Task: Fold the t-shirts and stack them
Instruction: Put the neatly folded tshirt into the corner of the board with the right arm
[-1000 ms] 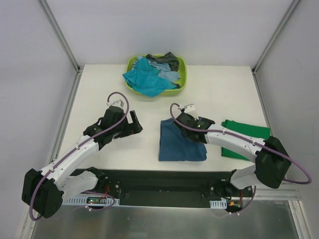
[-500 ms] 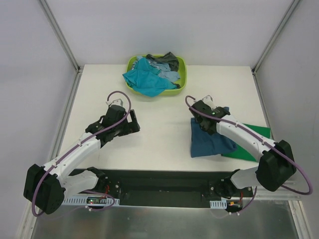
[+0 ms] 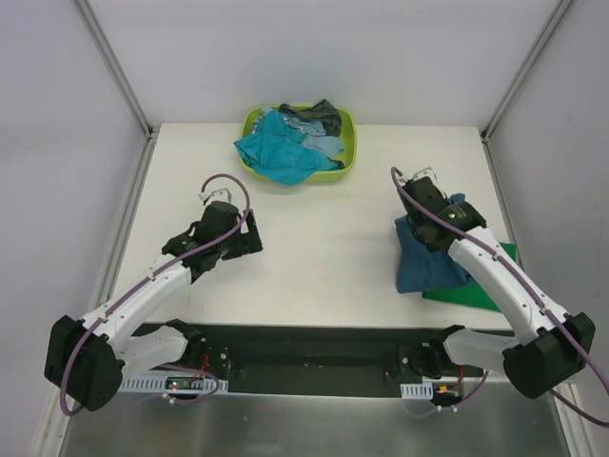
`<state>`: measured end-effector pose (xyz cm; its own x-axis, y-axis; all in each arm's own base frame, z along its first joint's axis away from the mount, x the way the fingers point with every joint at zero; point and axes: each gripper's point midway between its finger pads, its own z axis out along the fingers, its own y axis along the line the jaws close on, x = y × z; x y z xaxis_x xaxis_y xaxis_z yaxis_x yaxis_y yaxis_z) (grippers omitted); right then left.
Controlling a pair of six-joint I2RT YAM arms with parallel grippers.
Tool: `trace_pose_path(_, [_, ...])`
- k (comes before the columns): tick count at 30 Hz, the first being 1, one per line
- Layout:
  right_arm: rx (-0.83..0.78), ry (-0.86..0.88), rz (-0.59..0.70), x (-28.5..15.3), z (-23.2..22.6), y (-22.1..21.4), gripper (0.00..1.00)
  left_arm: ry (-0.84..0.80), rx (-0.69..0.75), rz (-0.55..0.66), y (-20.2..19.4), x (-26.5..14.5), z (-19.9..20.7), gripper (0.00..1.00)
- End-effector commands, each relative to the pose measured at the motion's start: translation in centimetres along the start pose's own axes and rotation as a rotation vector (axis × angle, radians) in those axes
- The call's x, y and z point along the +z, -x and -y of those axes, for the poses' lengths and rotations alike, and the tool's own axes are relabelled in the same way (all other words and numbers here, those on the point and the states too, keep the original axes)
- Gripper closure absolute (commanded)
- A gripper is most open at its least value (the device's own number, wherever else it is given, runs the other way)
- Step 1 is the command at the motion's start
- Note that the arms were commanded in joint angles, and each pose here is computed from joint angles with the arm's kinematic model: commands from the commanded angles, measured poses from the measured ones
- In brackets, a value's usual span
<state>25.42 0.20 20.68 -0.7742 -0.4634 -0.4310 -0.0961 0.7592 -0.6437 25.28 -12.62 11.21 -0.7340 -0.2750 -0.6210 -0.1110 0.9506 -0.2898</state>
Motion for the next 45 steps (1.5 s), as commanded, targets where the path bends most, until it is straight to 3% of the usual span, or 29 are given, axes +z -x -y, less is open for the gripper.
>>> trace_pose_path(1, [-0.004,0.038,0.015,-1.4,2.1,0.5,1.00,0.037,0.014,0.028,0.4,-0.3,-1.2,0.01])
trace_pose_path(19, [0.024,0.135,0.018,-3.8,5.4,0.8,1.00,0.070,0.007,0.035,0.4,-0.1,-1.8,0.01])
trace_pose_path(25, [0.007,0.217,-0.001,-3.6,4.6,0.5,1.00,0.078,0.006,0.032,0.4,0.1,-2.0,0.01])
trace_pose_path(33, [0.036,0.138,-0.109,-1.4,6.4,-0.5,1.00,0.085,0.005,0.032,0.4,0.2,-2.2,0.01])
trace_pose_path(45, [0.054,0.124,-0.254,6.0,6.1,-2.8,0.99,0.098,0.010,0.015,0.3,0.6,-2.4,0.01])
